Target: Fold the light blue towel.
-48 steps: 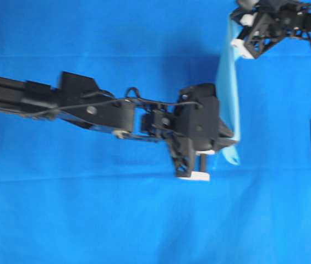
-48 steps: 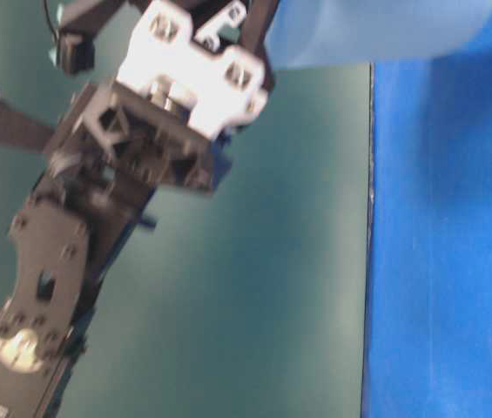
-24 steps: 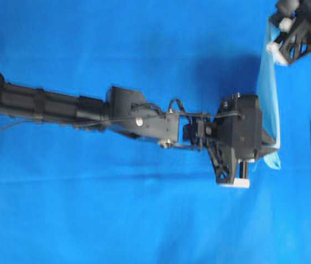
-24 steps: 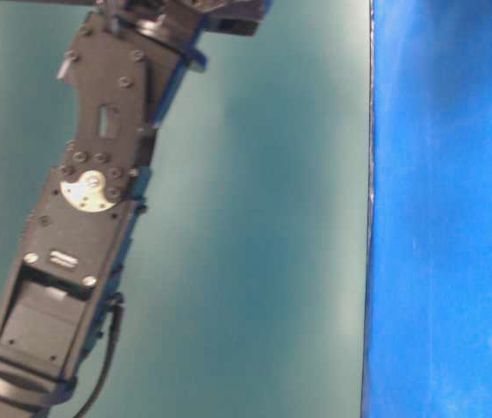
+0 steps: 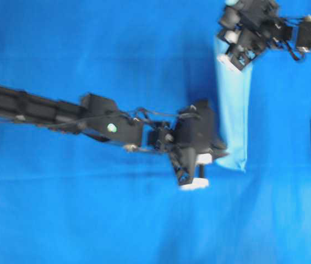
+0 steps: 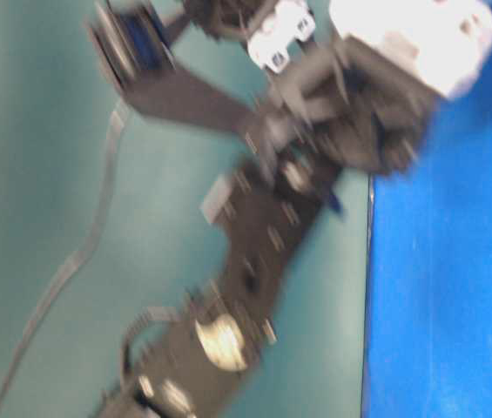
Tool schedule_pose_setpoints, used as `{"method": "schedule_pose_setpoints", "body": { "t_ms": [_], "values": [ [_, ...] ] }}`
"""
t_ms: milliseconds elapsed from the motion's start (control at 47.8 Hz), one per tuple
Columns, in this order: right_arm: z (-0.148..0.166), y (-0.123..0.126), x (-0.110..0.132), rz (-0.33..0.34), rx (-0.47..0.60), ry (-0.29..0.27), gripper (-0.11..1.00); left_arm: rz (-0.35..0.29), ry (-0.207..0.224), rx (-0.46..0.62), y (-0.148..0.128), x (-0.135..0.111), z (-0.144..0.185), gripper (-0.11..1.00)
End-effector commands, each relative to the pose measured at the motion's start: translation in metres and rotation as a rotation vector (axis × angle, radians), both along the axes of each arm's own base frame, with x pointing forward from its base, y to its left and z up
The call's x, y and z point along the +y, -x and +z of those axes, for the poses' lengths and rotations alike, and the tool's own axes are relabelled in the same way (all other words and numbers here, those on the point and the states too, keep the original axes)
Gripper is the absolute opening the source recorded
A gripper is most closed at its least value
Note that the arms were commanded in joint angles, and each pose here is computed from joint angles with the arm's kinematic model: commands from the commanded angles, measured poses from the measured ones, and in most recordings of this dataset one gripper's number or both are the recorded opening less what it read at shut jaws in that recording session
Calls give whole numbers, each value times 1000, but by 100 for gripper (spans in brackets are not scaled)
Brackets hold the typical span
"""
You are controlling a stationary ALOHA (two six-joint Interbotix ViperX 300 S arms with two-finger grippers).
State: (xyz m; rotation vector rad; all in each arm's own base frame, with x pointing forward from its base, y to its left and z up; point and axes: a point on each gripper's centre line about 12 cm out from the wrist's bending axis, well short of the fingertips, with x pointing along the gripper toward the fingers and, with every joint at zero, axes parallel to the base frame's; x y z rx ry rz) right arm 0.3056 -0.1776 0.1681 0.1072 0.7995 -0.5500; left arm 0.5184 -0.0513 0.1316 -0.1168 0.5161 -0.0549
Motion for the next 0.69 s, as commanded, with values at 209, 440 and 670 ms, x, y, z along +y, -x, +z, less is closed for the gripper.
{"method": "schedule_pose_setpoints", "body": {
  "t_ms": [209, 440, 670],
  "values": [
    [0, -41, -6, 58, -42, 14, 2, 10, 83, -32, 45, -13, 2, 2],
    [-5, -52, 1, 108, -74, 8, 2, 19, 80, -21, 46, -8, -7, 2],
    [-5, -57, 8, 156, -81, 26, 17, 29, 81, -27, 41, -4, -7, 34]
  ]
}}
